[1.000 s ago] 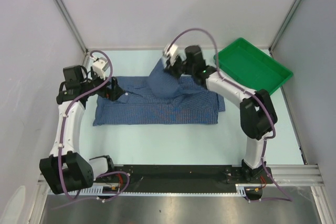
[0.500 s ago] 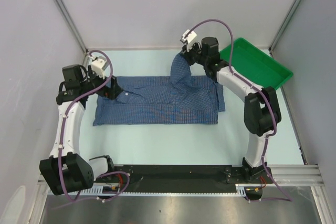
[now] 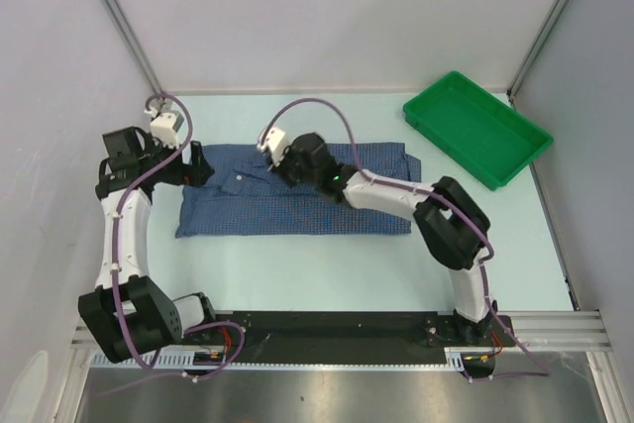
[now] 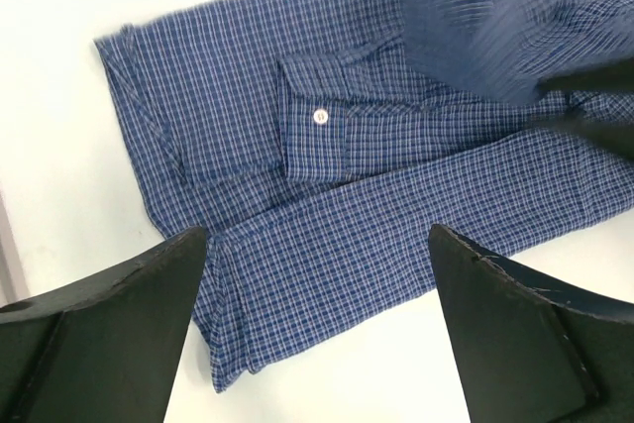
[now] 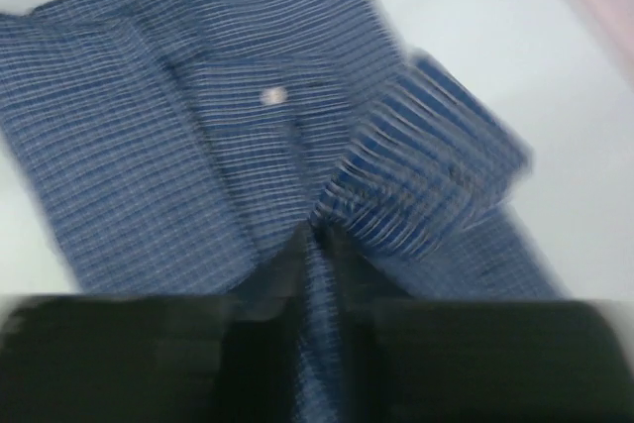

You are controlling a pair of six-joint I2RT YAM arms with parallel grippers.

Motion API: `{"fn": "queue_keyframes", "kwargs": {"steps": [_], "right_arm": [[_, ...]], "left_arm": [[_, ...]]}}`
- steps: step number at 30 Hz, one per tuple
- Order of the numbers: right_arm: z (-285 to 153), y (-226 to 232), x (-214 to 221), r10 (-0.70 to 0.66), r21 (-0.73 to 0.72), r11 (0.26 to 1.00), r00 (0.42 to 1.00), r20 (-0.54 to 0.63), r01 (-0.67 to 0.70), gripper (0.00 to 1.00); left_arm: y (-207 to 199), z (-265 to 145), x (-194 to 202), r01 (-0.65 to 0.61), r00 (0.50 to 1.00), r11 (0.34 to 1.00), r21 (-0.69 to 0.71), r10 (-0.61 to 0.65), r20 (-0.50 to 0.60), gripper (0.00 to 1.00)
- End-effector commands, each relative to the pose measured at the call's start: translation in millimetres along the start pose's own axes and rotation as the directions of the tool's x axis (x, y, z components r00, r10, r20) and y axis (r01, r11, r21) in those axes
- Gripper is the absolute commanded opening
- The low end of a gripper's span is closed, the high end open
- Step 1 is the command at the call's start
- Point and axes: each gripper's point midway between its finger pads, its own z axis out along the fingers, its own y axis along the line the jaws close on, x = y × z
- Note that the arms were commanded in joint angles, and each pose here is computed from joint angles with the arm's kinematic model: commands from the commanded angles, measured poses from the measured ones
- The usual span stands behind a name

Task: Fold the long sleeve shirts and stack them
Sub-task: Fold the shirt

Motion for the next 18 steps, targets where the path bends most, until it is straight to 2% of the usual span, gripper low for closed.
{"fn": "queue_keyframes", "kwargs": {"steps": [1,3,5,6,7,8,9,11,12,14,15,17,18], "right_arm": [[11.5,23.3,-16.5,-0.002,-0.034,0.999,1.000,0.009,0.003,0.46],[2.0,22.5,-18.5,-0.006,-0.057,0.998,1.000,-0.003,0.006,0.63],[-22.9,19.8,-28.1,0.003,-0.144,0.990,1.000,-0.012,-0.005,0.72],[-36.9,20.8,-21.8,0.014,-0.180,0.983,0.998,-0.058,-0.024,0.87],[-49.9,30.7,-18.8,0.020,-0.260,0.965,0.997,-0.070,-0.038,0.88],[-68.9,24.9,-32.2,0.017,-0.278,0.960,0.999,-0.050,-0.030,0.88],[-82.2,13.4,-19.8,0.039,-0.279,0.958,0.994,-0.101,-0.066,0.88],[-105.8,3.0,-15.0,0.063,-0.296,0.950,0.991,-0.121,-0.096,0.87],[-115.0,-19.1,0.0,0.097,-0.257,0.957,0.982,-0.160,-0.136,0.83],[-127.1,-34.9,22.4,0.141,-0.225,0.956,0.967,-0.211,-0.189,0.75],[-135.8,-53.8,41.1,0.202,-0.182,0.950,0.945,-0.256,-0.252,0.68],[-144.6,-67.4,61.4,0.277,-0.145,0.932,0.912,-0.303,-0.331,0.60],[-150.7,-78.3,78.8,0.347,-0.104,0.910,0.874,-0.340,-0.402,0.54]], "left_arm": [[-1.1,2.0,14.3,0.048,0.998,0.998,0.036,-0.046,-0.050,1.00],[-3.9,6.8,25.5,0.066,0.994,0.995,0.069,-0.059,-0.089,0.99],[-11.5,12.8,34.4,0.086,0.991,0.988,0.125,-0.073,-0.108,0.98],[-15.0,16.7,37.5,0.091,0.990,0.986,0.142,-0.074,-0.118,0.97],[-19.0,20.4,42.3,0.102,0.988,0.981,0.162,-0.081,-0.131,0.94],[-21.7,23.6,44.2,0.102,0.987,0.980,0.174,-0.078,-0.139,0.92],[-27.7,31.7,49.3,0.107,0.984,0.975,0.195,-0.075,-0.163,0.90],[-36.0,42.3,51.3,0.106,0.982,0.970,0.217,-0.068,-0.175,0.86],[-37.2,49.2,55.6,0.118,0.978,0.968,0.221,-0.076,-0.192,0.84],[-39.4,61.3,57.5,0.125,0.975,0.969,0.213,-0.080,-0.207,0.81],[-39.4,69.6,64.8,0.137,0.968,0.967,0.214,-0.086,-0.235,0.79],[-40.8,80.7,68.1,0.131,0.963,0.970,0.206,-0.076,-0.257,0.77],[-39.7,85.4,70.9,0.139,0.959,0.970,0.199,-0.082,-0.272,0.77]]}}
